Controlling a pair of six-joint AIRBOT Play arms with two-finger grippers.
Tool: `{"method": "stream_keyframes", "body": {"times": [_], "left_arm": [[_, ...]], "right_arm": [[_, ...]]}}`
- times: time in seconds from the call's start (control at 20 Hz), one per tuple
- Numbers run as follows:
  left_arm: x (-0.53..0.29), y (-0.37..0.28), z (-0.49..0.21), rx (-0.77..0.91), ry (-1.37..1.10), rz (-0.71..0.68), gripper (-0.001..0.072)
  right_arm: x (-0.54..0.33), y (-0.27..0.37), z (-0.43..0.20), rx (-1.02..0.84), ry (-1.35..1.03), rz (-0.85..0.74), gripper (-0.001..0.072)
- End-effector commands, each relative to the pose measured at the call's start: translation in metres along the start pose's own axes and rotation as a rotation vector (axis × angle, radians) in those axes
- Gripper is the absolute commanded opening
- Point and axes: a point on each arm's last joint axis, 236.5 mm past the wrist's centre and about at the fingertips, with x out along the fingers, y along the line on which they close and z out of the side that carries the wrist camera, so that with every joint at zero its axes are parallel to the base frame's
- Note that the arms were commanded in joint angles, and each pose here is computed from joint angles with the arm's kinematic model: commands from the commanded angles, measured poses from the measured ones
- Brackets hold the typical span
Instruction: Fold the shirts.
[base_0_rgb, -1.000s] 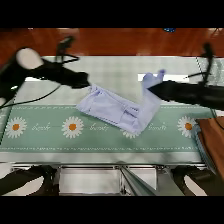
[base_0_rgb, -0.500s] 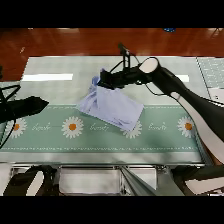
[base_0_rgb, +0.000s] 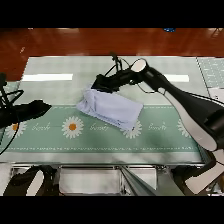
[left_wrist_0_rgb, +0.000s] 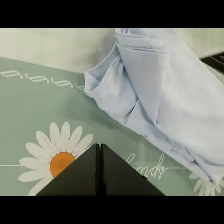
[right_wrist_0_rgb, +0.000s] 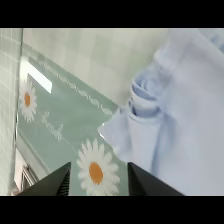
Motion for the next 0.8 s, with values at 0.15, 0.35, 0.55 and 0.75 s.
{"method": "stream_keyframes", "body": {"times": [0.15, 0.35, 0.55, 0.75], "left_arm": [[0.004, -0.016, 0.01, -0.068, -0.031, -0.079, 0.0016], [0.004, -0.021, 0.005, -0.076, -0.011, -0.098, 0.0016], [0.007, -0.03, -0.001, -0.05, 0.009, -0.115, 0.0016], [0.009, -0.035, -0.005, -0.034, 0.025, -0.126, 0.0016]], "right_arm": [[-0.218, -0.105, -0.032, 0.011, -0.098, -0.602, 0.0406], [-0.26, -0.168, -0.116, 0.282, -0.36, -0.618, 0.0407], [-0.196, -0.194, -0.168, 0.536, -0.424, -0.399, 0.0408], [-0.145, -0.194, -0.165, 0.602, -0.375, -0.283, 0.0409]]}}
